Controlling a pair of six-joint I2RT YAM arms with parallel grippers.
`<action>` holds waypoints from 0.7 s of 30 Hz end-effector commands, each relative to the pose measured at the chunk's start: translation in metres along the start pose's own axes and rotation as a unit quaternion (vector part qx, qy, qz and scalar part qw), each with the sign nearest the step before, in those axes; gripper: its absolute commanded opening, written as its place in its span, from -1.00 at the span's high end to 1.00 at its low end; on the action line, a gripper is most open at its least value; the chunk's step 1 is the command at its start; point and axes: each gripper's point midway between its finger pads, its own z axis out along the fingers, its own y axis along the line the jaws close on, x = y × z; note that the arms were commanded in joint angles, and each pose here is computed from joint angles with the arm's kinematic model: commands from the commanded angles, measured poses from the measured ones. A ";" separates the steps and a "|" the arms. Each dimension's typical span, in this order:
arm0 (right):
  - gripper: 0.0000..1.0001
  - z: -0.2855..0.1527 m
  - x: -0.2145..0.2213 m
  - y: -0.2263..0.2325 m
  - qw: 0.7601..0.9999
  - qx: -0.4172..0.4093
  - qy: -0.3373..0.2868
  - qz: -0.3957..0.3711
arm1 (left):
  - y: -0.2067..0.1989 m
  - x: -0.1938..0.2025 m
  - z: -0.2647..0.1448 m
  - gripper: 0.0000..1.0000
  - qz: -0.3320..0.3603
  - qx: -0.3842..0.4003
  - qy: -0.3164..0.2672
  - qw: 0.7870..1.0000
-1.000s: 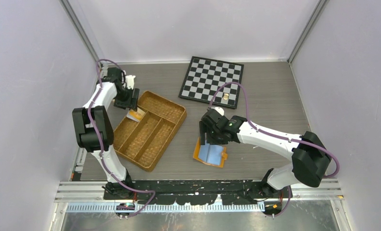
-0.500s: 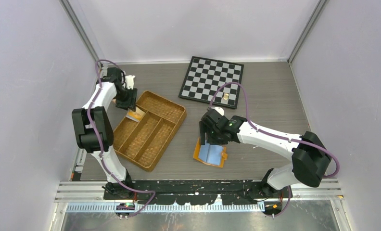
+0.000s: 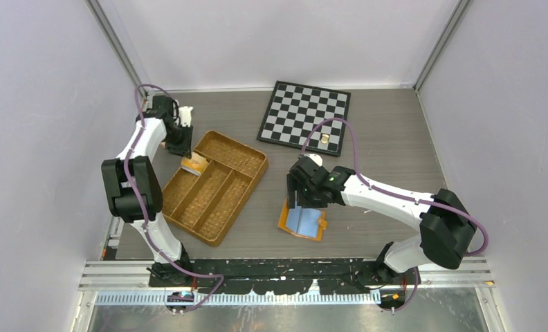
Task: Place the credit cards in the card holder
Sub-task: Pick up the credit card from the storage box.
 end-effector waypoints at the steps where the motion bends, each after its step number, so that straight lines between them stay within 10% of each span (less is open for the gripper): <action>1: -0.48 -0.004 -0.012 0.011 1.000 -0.016 -0.015 0.011 | 0.004 -0.016 -0.027 0.60 -0.002 -0.011 -0.035 0.999; 21: -0.48 -0.013 -0.017 0.014 0.999 -0.023 -0.025 0.011 | -0.026 -0.008 -0.077 1.00 -0.028 0.028 -0.079 0.996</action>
